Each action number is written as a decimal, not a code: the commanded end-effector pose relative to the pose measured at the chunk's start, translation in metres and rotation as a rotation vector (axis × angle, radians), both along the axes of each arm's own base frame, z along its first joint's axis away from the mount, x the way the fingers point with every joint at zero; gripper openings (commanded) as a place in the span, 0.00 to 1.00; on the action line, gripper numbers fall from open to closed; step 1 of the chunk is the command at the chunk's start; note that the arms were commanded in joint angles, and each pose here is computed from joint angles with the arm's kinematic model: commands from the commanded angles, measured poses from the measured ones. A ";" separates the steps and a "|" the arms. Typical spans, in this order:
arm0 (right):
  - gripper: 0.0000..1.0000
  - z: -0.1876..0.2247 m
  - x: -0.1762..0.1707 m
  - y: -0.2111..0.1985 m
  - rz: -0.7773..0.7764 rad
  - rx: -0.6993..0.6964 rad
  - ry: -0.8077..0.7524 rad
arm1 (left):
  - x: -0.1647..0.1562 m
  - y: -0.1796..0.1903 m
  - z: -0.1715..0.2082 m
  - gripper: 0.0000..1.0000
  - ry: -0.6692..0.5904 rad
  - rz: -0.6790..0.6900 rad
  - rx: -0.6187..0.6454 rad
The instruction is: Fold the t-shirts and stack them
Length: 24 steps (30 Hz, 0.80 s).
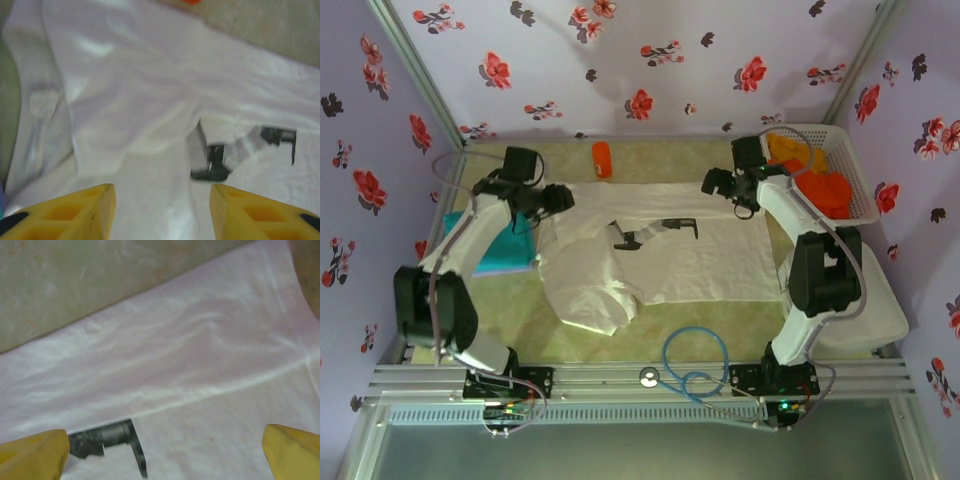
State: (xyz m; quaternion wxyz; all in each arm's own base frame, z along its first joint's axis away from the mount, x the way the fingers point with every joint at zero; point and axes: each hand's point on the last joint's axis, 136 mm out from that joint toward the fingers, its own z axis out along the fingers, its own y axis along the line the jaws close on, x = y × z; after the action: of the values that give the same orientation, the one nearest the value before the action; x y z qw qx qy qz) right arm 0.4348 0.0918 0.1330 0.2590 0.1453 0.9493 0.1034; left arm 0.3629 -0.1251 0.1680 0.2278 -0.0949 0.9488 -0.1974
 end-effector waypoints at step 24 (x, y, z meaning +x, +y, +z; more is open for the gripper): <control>0.82 -0.042 -0.133 -0.043 -0.188 -0.021 0.123 | -0.226 -0.025 -0.118 0.51 0.351 0.128 -0.114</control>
State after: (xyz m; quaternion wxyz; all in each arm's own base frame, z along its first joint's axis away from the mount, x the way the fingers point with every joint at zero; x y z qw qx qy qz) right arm 0.3142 0.0597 0.0996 0.2240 0.2130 0.9472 0.0855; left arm 0.1298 -0.1443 0.0512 0.0498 -0.1586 0.9648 -0.2039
